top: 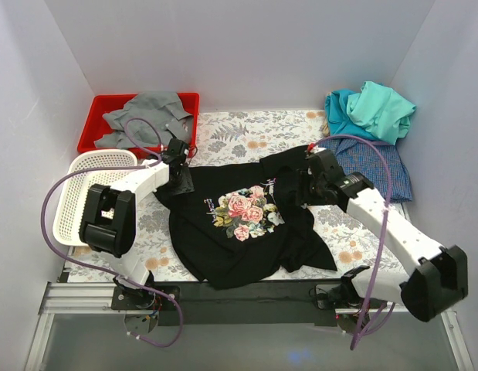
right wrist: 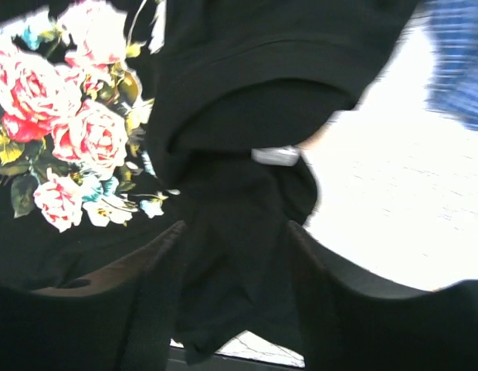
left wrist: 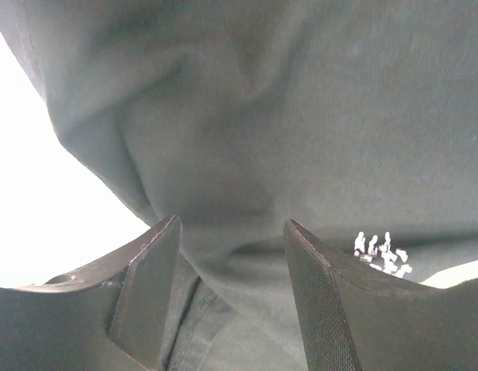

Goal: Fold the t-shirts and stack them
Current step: Flatten the tshirt out

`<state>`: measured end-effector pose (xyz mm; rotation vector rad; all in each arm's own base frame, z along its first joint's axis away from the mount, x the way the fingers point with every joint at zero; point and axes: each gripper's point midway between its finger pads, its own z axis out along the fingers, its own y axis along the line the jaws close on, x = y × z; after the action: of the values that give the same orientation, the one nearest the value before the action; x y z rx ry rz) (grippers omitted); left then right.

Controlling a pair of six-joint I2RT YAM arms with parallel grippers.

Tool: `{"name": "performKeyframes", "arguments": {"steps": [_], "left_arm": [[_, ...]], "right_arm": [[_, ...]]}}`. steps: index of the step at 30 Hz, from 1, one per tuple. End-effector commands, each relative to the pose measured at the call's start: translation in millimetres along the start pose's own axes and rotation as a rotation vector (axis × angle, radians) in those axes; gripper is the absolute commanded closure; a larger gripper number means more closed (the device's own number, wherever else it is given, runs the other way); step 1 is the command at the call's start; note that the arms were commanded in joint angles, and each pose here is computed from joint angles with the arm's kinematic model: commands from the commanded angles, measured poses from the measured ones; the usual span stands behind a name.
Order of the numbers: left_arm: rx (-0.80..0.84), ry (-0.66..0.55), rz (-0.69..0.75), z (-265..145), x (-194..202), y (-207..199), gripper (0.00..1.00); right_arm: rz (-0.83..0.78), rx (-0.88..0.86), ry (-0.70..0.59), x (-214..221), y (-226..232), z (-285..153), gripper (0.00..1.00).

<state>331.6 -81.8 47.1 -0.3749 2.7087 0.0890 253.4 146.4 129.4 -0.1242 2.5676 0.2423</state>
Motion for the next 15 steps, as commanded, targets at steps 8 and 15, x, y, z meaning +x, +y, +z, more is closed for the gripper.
{"name": "performKeyframes", "arguments": {"steps": [8,15], "left_arm": [[0.041,-0.032,0.004,-1,-24,-14,0.46],[0.105,-0.014,-0.004,1,-22,-27,0.46]], "right_arm": [[0.12,0.232,0.199,80,-52,-26,0.37],[0.167,0.22,0.284,118,-55,-20,0.37]]}}
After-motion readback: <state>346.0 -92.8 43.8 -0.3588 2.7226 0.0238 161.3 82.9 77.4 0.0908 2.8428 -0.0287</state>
